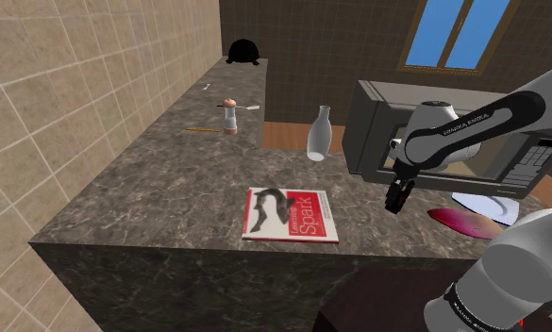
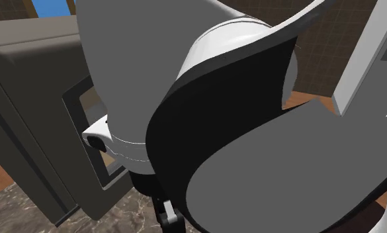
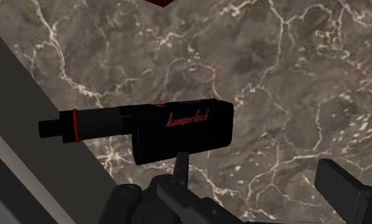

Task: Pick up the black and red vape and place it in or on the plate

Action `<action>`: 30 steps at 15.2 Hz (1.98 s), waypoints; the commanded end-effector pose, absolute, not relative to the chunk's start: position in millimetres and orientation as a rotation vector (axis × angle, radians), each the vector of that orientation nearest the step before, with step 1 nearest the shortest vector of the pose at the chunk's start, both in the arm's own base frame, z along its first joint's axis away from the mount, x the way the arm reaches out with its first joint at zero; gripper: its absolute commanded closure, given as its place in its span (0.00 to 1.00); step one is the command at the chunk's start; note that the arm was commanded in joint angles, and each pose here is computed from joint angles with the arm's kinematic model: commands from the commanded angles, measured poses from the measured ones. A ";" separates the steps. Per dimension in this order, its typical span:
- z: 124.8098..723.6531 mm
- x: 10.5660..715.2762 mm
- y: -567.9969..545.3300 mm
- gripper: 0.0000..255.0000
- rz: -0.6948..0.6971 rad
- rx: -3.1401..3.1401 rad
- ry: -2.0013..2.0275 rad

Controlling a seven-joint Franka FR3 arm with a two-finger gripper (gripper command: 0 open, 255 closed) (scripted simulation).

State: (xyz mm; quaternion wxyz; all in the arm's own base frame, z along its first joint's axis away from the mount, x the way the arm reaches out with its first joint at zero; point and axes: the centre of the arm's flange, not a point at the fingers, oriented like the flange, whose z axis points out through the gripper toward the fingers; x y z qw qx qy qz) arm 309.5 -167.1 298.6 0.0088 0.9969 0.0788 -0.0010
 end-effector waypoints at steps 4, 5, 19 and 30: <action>297.9 309.4 -167.5 1.00 -0.007 3.115 0.246; 297.9 309.4 -167.5 1.00 -0.007 3.115 0.246; 307.1 306.8 -247.4 0.00 -0.009 2.858 1.560; 268.3 323.6 -274.6 0.00 -0.010 2.537 2.128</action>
